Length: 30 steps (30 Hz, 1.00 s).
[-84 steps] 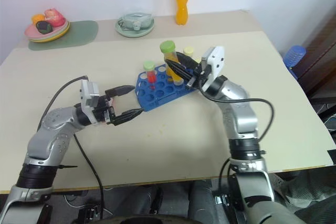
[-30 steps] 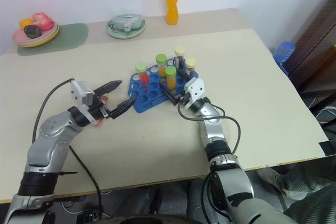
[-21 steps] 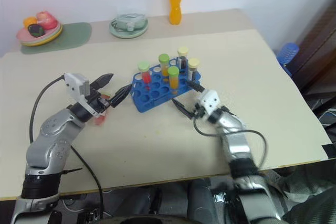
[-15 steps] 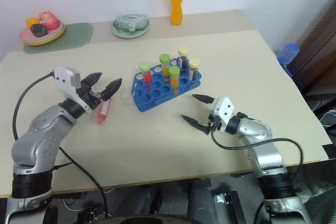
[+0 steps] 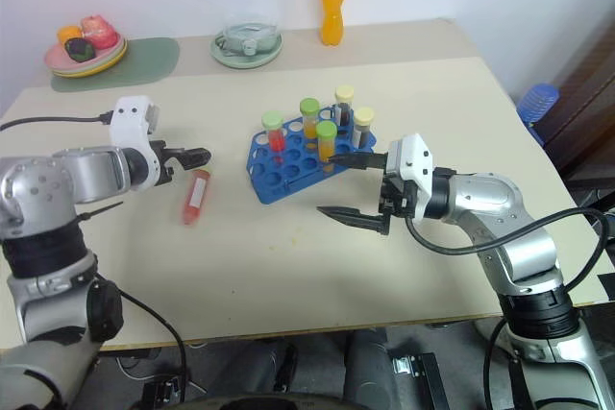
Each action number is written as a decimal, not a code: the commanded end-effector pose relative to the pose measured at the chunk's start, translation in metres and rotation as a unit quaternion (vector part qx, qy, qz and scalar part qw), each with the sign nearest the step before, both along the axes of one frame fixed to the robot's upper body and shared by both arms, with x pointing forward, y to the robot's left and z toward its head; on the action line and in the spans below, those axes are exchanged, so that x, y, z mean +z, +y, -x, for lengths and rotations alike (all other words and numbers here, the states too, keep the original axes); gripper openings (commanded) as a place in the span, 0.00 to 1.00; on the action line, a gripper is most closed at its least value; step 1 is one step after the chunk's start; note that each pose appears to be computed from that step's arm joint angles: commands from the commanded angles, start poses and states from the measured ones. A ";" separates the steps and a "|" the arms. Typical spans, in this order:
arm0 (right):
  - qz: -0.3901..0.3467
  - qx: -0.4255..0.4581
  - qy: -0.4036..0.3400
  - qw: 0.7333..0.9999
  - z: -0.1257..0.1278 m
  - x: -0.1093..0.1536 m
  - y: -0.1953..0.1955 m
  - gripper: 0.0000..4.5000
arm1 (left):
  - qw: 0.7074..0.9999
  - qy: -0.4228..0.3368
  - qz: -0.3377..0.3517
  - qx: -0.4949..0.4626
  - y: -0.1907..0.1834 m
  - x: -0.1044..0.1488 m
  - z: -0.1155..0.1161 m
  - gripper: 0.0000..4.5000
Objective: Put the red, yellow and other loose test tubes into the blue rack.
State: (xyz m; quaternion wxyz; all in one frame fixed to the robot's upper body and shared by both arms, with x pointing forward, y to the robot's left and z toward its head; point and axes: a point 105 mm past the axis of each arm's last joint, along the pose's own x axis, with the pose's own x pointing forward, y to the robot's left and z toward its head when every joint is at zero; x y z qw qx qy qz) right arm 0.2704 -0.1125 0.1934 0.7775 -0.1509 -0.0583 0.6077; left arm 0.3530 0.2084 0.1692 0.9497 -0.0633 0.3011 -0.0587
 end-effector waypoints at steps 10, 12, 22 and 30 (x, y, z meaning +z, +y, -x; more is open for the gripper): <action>0.007 -0.003 -0.025 1.000 -0.001 0.009 -0.005 0.90 | 0.989 0.136 0.007 0.055 0.006 -0.017 -0.015 1.00; 0.007 -0.008 -0.026 1.000 -0.001 0.009 -0.007 0.90 | 0.987 0.152 0.014 0.057 0.004 -0.018 -0.014 1.00; 0.006 -0.016 -0.025 1.000 0.000 0.005 -0.008 0.92 | 0.976 0.203 0.009 0.081 -0.004 -0.041 -0.004 0.70; 0.008 -0.014 -0.022 1.000 -0.002 0.003 -0.006 0.92 | 0.972 0.205 0.023 0.109 -0.003 -0.051 0.004 0.25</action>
